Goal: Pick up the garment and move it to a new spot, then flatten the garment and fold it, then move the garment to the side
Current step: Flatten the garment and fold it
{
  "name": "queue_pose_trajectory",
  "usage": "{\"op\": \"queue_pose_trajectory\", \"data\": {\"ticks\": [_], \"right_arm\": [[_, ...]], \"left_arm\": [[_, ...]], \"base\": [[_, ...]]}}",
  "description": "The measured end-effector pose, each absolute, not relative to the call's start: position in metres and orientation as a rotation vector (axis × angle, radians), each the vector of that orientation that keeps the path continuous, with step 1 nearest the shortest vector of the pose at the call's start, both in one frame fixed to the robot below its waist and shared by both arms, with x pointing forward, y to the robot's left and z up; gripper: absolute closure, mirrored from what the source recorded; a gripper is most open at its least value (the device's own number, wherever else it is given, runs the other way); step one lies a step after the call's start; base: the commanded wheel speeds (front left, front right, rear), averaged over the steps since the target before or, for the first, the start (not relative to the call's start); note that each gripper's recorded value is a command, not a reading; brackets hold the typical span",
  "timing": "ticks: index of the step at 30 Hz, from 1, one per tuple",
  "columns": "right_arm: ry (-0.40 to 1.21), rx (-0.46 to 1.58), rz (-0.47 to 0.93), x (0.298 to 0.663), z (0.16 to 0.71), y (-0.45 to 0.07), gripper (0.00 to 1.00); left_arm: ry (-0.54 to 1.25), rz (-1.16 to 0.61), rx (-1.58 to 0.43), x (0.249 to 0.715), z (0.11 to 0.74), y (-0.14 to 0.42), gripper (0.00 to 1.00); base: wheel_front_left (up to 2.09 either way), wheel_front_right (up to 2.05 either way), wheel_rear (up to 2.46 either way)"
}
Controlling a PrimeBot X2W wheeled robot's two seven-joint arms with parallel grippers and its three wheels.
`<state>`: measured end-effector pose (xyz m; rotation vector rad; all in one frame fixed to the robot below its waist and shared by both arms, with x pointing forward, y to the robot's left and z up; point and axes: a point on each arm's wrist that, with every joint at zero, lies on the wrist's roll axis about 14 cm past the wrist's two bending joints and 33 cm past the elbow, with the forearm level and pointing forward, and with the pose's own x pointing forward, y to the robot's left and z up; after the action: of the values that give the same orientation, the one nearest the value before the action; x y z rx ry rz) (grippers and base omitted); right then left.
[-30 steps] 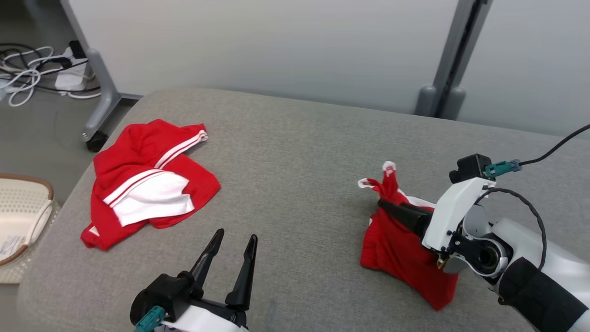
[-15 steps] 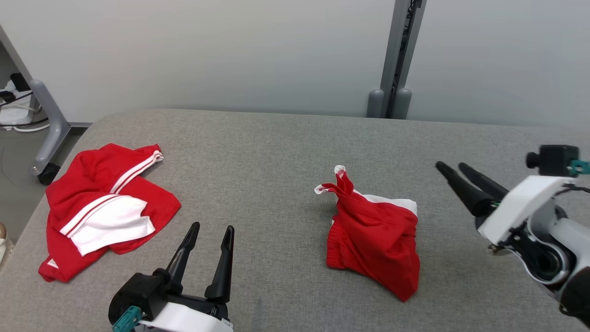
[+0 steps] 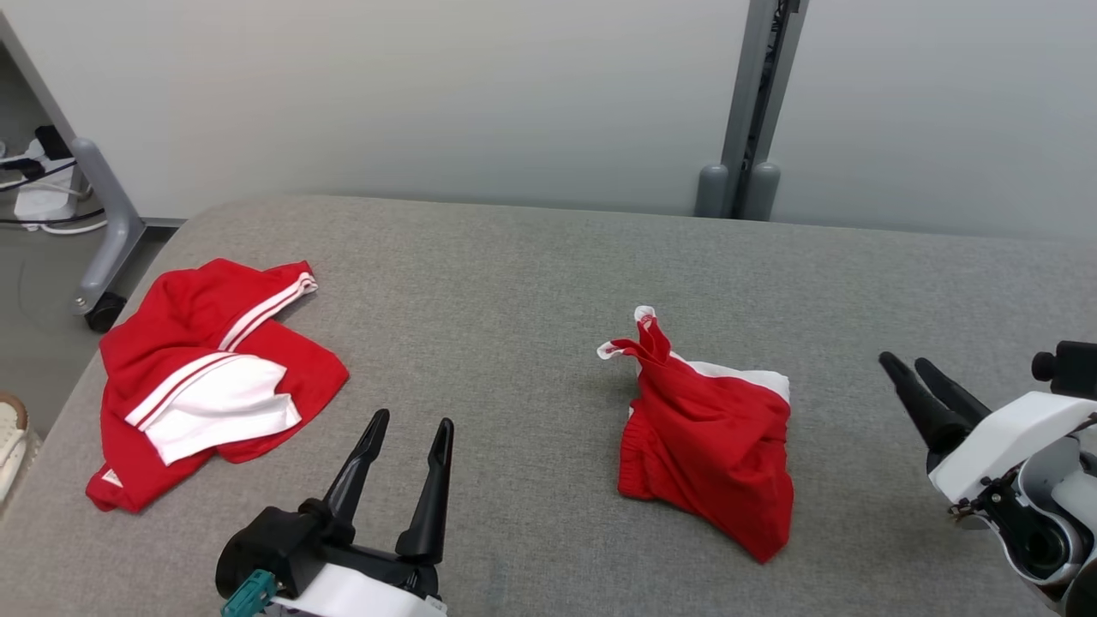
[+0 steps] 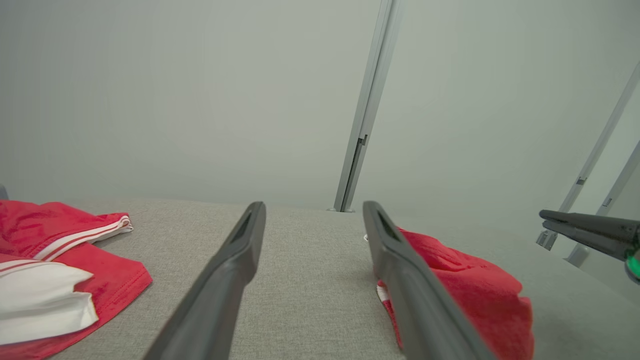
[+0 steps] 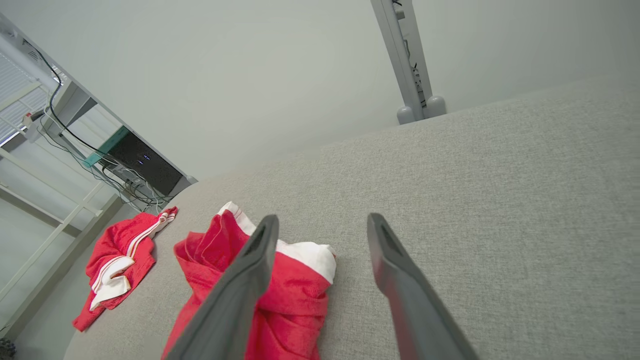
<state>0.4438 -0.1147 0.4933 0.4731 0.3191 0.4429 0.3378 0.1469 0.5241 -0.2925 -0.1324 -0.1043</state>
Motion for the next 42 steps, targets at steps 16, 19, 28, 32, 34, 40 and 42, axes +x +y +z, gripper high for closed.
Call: {"op": "queue_pose_trajectory", "data": {"ticks": [16, 19, 28, 32, 34, 40, 42], "right_arm": [[0.463, 0.332, 0.506, 0.426, 0.425, -0.058, 1.0], [0.484, 0.346, 0.531, 0.421, 0.42, -0.043, 1.0], [0.502, 0.374, 0.671, 0.403, 0.424, 0.009, 1.0], [0.506, 0.38, 0.758, 0.389, 0.43, 0.039, 1.0], [0.514, 0.378, 0.797, 0.382, 0.432, 0.053, 1.0], [0.527, 0.397, 0.891, 0.358, 0.439, 0.085, 1.0], [0.521, 0.409, 0.914, 0.353, 0.444, 0.091, 1.0]], "left_arm": [[-0.217, -0.028, -0.235, 0.33, 0.549, 0.167, 0.0], [-0.229, -0.029, -0.209, 0.327, 0.553, 0.168, 0.0], [-0.21, -0.001, -0.213, 0.319, 0.545, 0.176, 0.0], [-0.211, 0.012, -0.214, 0.317, 0.545, 0.179, 0.0], [-0.211, 0.016, -0.216, 0.317, 0.545, 0.18, 0.0], [-0.213, 0.014, -0.217, 0.315, 0.546, 0.18, 0.0], [-0.216, 0.01, -0.217, 0.316, 0.547, 0.18, 0.0]], "base": [[0.0, 0.0, 0.0], [0.0, 0.0, 0.0], [0.0, 0.0, 0.0], [0.0, 0.0, 0.0], [0.0, 0.0, 0.0], [0.0, 0.0, 0.0], [0.0, 0.0, 0.0]]}}
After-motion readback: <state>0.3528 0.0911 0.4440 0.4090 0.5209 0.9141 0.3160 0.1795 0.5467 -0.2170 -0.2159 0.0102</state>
